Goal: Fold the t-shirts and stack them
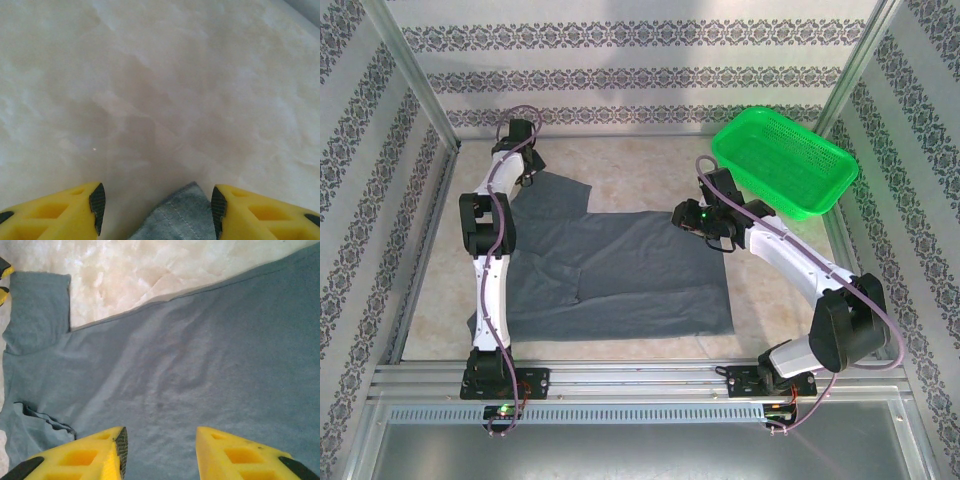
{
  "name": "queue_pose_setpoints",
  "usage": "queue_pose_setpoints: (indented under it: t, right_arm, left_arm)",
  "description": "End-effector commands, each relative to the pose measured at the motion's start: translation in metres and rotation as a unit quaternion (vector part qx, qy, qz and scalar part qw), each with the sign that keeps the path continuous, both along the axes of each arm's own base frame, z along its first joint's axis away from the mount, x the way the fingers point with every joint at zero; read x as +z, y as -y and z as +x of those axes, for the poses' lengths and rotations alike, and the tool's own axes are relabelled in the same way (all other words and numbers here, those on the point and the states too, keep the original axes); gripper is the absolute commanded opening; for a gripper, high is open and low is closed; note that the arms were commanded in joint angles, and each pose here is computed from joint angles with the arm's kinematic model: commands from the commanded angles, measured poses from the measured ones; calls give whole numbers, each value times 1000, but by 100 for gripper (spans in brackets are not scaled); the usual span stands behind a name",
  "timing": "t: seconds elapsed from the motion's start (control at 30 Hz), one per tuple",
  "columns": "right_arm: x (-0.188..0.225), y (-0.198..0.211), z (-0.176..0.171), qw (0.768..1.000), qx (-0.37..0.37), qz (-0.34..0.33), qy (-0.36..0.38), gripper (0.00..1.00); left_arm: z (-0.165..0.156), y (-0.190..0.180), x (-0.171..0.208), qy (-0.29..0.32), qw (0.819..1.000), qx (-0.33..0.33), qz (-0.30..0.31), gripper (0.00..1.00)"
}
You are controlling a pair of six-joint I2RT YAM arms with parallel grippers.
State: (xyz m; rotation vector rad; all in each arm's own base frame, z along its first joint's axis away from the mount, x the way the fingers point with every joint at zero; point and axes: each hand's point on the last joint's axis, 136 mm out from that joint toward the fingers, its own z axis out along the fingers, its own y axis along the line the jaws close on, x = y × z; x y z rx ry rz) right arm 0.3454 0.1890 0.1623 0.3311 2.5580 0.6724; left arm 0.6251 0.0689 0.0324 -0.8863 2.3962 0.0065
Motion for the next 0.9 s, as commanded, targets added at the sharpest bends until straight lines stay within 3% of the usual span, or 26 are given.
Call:
queue_pose_setpoints:
  t: [0.0, 0.33, 0.47, 0.6, 0.73, 0.87]
  right_arm:
    - [-1, 0, 4, 1000, -6, 10, 3, 42]
    - [-7, 0, 9, 1000, -3, 15, 0, 43]
    - [-14, 12, 13, 1000, -28, -12, -5, 41]
    - [-33, 42, 24, 991, -115, -69, -12, 38]
    - [-56, 69, 38, 968, -211, -129, -34, 38]
    - [-72, 79, 60, 954, -259, -147, -41, 40]
  left_arm:
    - [-11, 27, -22, -44, 999, -16, -28, 58]
    - [-41, 45, -45, -136, 990, -39, -20, 43]
    - [-46, 44, -41, -146, 988, -41, -16, 24]
    - [-45, 40, -12, -126, 991, -33, 0, 0]
    - [-44, 45, 25, -89, 996, -29, -1, 0]
    - [-51, 60, 50, -60, 997, -34, -26, 0]
